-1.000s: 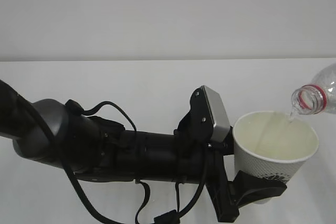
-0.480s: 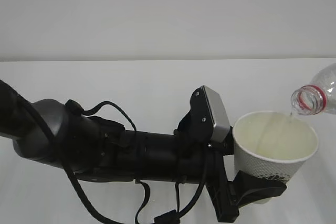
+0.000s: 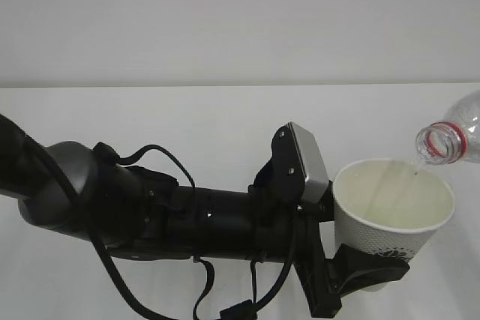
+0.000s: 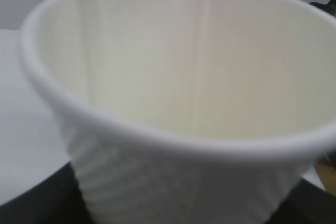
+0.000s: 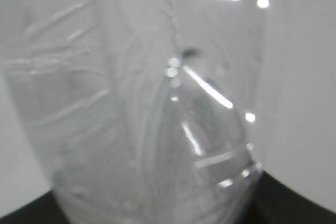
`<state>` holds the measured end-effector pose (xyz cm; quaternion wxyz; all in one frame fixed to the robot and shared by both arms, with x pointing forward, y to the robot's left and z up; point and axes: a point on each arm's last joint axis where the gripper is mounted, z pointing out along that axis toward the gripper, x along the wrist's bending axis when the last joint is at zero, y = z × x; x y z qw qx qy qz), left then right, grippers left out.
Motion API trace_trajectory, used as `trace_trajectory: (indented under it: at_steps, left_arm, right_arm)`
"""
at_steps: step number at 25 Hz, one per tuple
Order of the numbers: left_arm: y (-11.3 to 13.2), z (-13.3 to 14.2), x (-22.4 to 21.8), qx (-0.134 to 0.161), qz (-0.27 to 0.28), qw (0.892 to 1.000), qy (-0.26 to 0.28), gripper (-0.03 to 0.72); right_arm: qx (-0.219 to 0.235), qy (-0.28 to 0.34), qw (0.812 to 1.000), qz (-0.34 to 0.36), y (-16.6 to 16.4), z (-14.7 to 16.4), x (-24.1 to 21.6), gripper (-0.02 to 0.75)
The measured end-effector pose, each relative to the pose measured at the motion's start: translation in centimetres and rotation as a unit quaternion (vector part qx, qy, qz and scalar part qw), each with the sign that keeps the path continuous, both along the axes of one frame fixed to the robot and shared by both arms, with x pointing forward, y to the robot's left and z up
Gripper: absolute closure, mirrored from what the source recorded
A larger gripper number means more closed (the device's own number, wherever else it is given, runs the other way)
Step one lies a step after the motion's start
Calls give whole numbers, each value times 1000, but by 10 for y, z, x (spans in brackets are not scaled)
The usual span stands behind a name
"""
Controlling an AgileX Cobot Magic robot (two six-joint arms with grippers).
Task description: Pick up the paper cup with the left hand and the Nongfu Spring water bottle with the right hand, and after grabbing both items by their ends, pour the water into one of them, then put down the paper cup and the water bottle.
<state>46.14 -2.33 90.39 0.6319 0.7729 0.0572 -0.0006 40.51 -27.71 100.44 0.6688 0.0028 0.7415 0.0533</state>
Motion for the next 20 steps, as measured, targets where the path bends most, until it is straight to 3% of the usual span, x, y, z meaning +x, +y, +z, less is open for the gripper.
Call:
trace_trajectory:
  at_steps: [20]
  left_arm:
    - [0, 0, 0, 0, 0, 1000, 0, 154]
  right_arm:
    - [0, 0, 1000, 0, 0, 0, 0, 360]
